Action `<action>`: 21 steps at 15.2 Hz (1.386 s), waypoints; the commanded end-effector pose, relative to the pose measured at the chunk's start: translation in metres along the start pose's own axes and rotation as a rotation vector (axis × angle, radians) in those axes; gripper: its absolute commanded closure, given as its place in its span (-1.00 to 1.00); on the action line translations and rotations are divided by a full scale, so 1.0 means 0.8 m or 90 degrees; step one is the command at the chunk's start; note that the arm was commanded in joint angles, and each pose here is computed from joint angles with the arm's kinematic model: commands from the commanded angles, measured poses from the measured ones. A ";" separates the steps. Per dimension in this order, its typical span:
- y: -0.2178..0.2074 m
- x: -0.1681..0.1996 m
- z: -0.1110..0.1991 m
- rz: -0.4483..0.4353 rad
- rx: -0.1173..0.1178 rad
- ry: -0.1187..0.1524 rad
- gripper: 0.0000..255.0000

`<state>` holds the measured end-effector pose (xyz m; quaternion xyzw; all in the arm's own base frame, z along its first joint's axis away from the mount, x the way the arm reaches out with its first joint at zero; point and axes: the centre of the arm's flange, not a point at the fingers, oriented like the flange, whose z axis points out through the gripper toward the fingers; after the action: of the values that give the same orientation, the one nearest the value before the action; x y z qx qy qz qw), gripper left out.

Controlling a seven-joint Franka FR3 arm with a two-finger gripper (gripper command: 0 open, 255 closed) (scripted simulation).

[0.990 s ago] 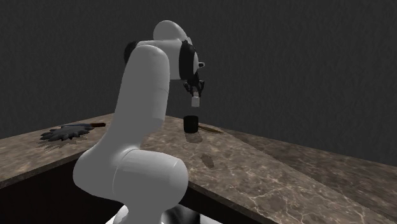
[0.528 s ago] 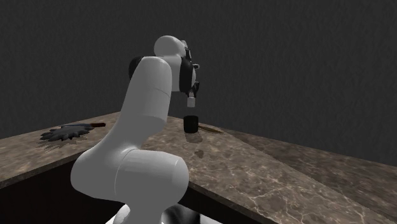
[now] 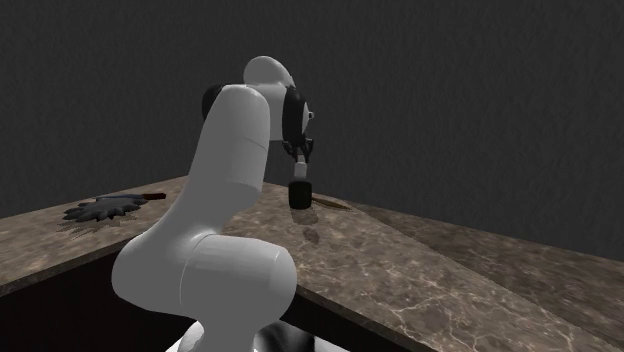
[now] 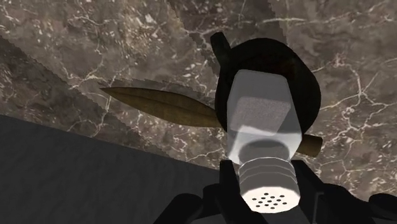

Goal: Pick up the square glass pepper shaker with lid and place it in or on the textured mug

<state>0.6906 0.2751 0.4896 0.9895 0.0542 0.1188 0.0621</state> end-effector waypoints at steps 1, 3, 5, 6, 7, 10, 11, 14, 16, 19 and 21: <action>-0.004 -0.002 0.013 0.000 0.000 0.000 1.00; -0.006 -0.005 0.026 0.000 0.000 0.000 1.00; -0.008 -0.008 0.039 0.000 0.000 0.000 1.00; -0.009 -0.011 0.049 0.000 0.000 0.000 1.00; -0.009 -0.011 0.049 0.000 0.000 0.000 1.00; -0.009 -0.011 0.049 0.000 0.000 0.000 1.00; -0.009 -0.011 0.049 0.000 0.000 0.000 1.00; -0.009 -0.011 0.049 0.000 0.000 0.000 1.00; -0.009 -0.011 0.049 0.000 0.000 0.000 -1.00; -0.009 -0.011 0.049 0.000 0.000 0.000 -1.00; -0.009 -0.011 0.032 0.000 0.000 0.000 -1.00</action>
<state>0.6885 0.2780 0.4546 0.9895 0.0541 0.1188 0.0620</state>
